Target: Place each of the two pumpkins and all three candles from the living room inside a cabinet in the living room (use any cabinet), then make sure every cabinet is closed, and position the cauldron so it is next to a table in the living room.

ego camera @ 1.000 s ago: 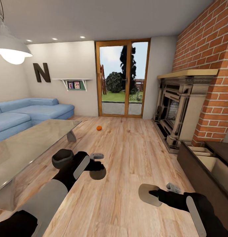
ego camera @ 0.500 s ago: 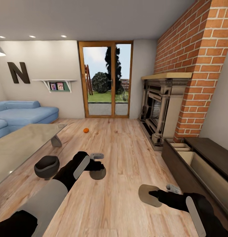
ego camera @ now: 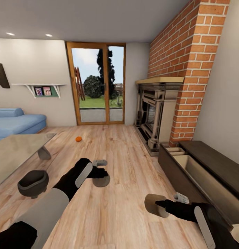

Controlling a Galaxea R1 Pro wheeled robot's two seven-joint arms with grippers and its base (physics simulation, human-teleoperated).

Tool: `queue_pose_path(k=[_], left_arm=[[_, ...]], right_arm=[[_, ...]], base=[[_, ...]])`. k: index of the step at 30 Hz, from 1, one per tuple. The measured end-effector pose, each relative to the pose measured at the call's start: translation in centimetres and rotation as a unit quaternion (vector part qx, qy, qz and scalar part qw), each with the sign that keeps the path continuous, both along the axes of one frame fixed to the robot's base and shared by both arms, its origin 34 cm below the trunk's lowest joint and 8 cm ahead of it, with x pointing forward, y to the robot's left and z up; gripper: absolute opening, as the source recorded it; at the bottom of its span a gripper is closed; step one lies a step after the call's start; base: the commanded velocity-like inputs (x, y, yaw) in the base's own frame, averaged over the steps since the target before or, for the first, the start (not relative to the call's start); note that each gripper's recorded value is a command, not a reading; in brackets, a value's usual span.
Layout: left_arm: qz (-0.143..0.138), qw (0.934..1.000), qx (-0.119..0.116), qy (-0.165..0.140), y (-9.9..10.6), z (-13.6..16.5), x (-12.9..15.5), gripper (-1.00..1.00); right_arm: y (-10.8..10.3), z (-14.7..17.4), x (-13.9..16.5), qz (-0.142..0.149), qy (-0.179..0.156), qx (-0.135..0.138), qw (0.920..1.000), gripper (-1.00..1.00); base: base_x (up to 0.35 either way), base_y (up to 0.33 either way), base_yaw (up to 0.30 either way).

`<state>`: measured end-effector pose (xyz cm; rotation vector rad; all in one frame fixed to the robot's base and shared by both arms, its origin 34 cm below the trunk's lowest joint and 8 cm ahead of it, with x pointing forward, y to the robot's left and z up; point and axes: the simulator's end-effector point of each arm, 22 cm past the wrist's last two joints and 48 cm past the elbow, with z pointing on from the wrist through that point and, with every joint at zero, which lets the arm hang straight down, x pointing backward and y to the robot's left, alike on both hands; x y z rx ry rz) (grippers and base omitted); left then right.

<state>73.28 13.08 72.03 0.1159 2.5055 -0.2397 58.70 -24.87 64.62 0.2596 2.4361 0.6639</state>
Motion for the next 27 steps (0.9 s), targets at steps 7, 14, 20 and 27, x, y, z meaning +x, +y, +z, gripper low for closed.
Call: queue_pose_path(k=[7,14,20,27], left_arm=[[0.001,1.0,0.001,0.0,0.17,0.0,0.02,-1.0],[0.001,1.0,0.001,0.0,0.18,0.01,0.02,-1.0],[0.001,1.0,0.001,0.0,0.18,0.01,0.02,-1.0],[0.0,1.0,0.001,-0.001,0.16,0.05,0.03,-1.0]], right_arm=[[0.04,-0.07,-0.03,0.001,0.001,-0.002,1.0,-1.0],[0.05,-0.1,-0.04,0.002,0.001,-0.004,1.0,-1.0],[0.06,-0.08,-0.04,0.002,0.001,-0.003,1.0,-1.0],[0.0,-0.12,-0.05,0.002,0.001,-0.005,1.0,-1.0]], base=[[0.236,0.221,-0.012],[0.269,0.212,0.067],[0.304,0.15,0.112],[0.316,0.119,0.014]])
